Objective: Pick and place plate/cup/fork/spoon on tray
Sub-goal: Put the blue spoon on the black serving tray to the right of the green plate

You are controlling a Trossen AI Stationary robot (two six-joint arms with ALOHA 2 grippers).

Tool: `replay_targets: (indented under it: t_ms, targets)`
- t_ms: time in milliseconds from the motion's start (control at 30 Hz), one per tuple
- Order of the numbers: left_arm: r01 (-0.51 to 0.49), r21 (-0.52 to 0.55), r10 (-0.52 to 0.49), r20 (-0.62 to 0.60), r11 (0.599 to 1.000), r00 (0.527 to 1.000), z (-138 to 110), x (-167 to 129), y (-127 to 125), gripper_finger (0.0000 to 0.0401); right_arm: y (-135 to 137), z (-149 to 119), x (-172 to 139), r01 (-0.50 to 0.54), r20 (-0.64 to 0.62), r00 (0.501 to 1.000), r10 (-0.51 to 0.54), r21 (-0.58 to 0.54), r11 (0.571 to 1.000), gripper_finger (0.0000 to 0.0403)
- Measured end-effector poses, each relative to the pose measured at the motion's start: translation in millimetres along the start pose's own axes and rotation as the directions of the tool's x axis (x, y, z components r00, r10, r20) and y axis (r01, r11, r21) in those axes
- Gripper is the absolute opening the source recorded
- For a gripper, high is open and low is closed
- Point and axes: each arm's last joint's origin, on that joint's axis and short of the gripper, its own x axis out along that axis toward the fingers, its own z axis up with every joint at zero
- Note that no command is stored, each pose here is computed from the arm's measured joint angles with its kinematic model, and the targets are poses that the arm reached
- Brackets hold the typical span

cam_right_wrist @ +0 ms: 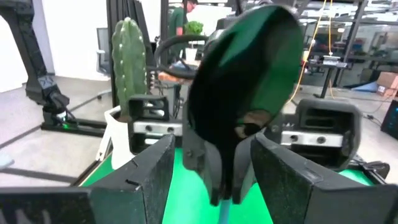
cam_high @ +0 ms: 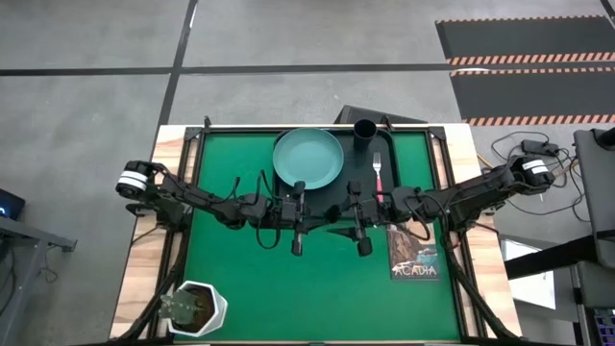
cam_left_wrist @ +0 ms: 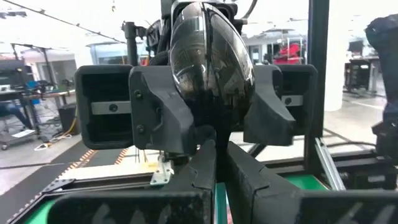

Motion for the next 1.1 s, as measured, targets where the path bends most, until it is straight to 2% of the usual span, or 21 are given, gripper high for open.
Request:
replay_targets:
  t_ms: [233, 700, 1100]
  targets:
    - [-0.004, -0.001, 0.004, 0.001, 1.000, 1.000, -0.2, -0.2, 0.3, 0.0001, -0.5, -2.8, 4.9, 0.003, 0.000, 1.000, -0.003, -0.012, 1.000, 0.0188]
    - [-0.005, -0.011, 0.005, -0.002, 1.000, 1.000, -2.3, -2.0, 0.3, 0.0005, -1.8, -2.6, 9.1, 0.017, 0.000, 1.000, -0.017, -0.044, 0.999, 0.0076]
    - [-0.004, -0.010, 0.004, -0.009, 1.000, 1.000, -3.1, -2.1, 0.3, 0.0013, -1.7, -3.0, 8.7, 0.011, -0.009, 1.000, -0.012, -0.042, 0.999, 0.0070]
